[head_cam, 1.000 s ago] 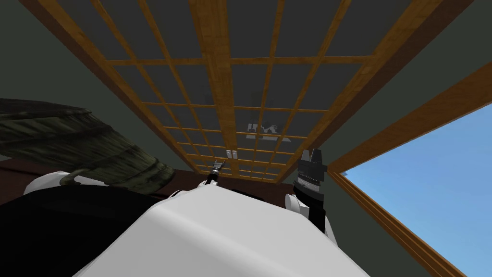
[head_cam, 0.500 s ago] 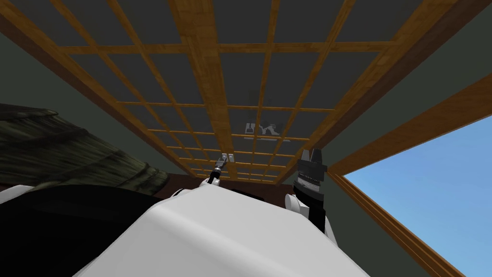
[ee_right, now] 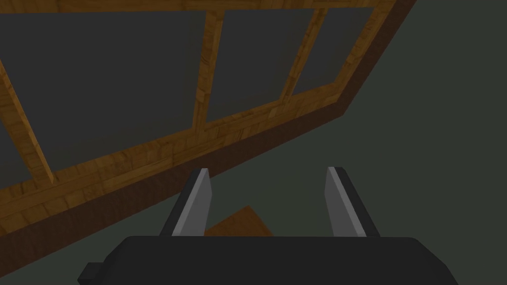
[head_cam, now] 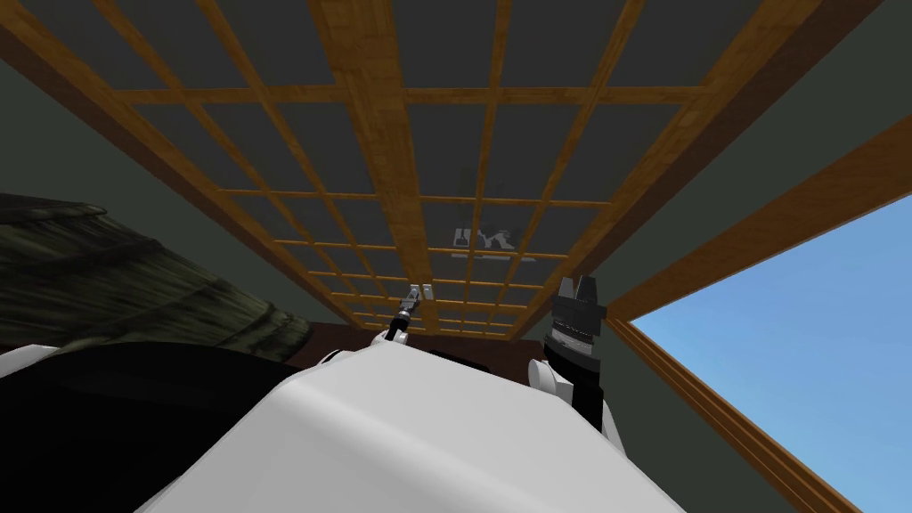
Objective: Pull the door open
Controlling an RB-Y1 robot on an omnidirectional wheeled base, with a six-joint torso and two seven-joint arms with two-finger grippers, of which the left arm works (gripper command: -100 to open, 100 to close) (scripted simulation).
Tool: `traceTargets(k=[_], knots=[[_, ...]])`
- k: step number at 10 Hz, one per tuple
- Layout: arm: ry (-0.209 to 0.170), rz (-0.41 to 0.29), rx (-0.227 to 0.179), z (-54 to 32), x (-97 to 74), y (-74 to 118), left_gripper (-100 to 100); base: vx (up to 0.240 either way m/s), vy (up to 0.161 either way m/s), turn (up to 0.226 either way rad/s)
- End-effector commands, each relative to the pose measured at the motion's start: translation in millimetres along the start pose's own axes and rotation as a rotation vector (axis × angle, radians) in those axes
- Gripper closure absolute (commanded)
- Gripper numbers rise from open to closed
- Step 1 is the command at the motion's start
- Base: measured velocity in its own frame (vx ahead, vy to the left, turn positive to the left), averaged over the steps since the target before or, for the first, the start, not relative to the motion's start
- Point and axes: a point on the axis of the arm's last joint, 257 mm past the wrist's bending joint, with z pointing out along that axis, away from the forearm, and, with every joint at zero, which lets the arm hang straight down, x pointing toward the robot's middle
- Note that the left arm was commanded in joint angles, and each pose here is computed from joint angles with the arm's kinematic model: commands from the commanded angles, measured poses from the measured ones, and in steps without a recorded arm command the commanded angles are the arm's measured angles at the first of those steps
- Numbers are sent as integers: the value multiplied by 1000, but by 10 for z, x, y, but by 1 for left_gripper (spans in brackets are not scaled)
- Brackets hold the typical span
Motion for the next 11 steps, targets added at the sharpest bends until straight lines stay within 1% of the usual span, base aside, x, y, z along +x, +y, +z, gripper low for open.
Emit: traceTargets(k=[1, 2, 3, 4, 6, 7, 9, 10, 11], knots=[[27, -13, -17, -108, 111, 114, 100, -90, -15, 2], [35, -17, -23, -143, 145, 149, 100, -157, -10, 35], [51, -25, -34, -213, 211, 220, 100, -182, -6, 62], [51, -25, -34, -213, 211, 220, 100, -132, -18, 25], [47, -25, -33, -203, 196, 217, 100, -52, -16, 19], [82, -50, -56, -352, 334, 357, 100, -115, -3, 38], [95, -70, -68, -419, 388, 422, 100, -153, 19, 86], [95, -70, -68, -419, 388, 422, 100, -66, 46, 20], [75, -58, -32, -349, 306, 321, -100, -116, 35, -88]])
